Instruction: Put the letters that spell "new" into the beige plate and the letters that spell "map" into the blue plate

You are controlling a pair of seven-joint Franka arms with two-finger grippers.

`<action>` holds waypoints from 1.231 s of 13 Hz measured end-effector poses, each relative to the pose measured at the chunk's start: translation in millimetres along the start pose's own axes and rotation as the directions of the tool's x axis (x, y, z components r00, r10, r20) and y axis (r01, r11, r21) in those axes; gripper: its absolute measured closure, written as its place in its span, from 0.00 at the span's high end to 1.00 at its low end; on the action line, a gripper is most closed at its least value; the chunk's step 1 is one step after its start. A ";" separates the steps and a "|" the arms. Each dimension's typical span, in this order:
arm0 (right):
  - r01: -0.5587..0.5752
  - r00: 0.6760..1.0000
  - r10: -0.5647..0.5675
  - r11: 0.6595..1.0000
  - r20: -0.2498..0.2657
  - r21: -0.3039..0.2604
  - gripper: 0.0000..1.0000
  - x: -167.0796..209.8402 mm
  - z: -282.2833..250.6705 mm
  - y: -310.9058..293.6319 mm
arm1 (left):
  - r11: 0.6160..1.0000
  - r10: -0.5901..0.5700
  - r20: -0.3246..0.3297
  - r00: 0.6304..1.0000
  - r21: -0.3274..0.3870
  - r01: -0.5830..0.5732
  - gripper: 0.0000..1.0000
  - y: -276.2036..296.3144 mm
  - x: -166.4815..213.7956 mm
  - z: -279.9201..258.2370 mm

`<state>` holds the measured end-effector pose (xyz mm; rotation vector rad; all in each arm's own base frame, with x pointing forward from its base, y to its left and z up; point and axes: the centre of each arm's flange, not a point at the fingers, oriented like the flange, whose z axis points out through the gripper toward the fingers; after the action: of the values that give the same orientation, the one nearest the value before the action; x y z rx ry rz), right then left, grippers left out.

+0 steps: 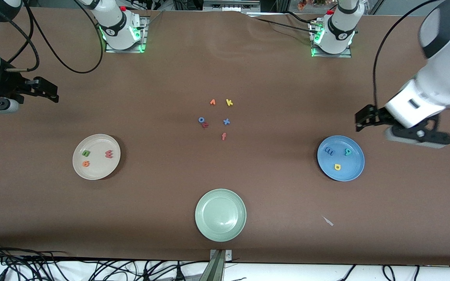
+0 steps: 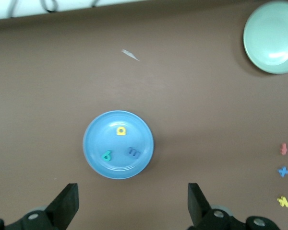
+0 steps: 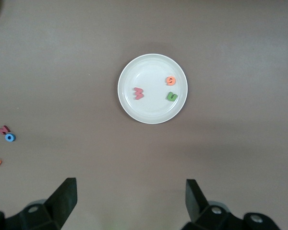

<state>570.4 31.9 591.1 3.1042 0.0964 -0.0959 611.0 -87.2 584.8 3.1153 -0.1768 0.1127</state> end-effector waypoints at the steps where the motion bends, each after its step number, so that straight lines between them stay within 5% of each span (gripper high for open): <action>1: 0.000 1.000 0.000 1.000 0.000 0.000 1.00 0.0 0.0 0.1 | 1.000 -0.007 -0.002 1.000 0.006 0.007 1.00 -2.4 -6.8 -6.0; 10: 0.000 1.000 0.000 1.000 0.001 0.000 1.00 0.2 0.4 0.0 | 0.999 -0.045 -0.002 0.999 0.018 0.045 1.00 -12.5 -36.1 12.8; 16: -0.001 1.000 0.001 1.000 -0.003 0.000 1.00 0.7 0.0 0.0 | 0.998 -0.061 0.092 0.994 0.024 0.059 1.00 -21.3 -46.6 19.5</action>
<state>571.0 32.0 591.1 3.1046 0.0949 -0.0908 568.6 -61.3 561.6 3.1455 -0.0839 -0.0312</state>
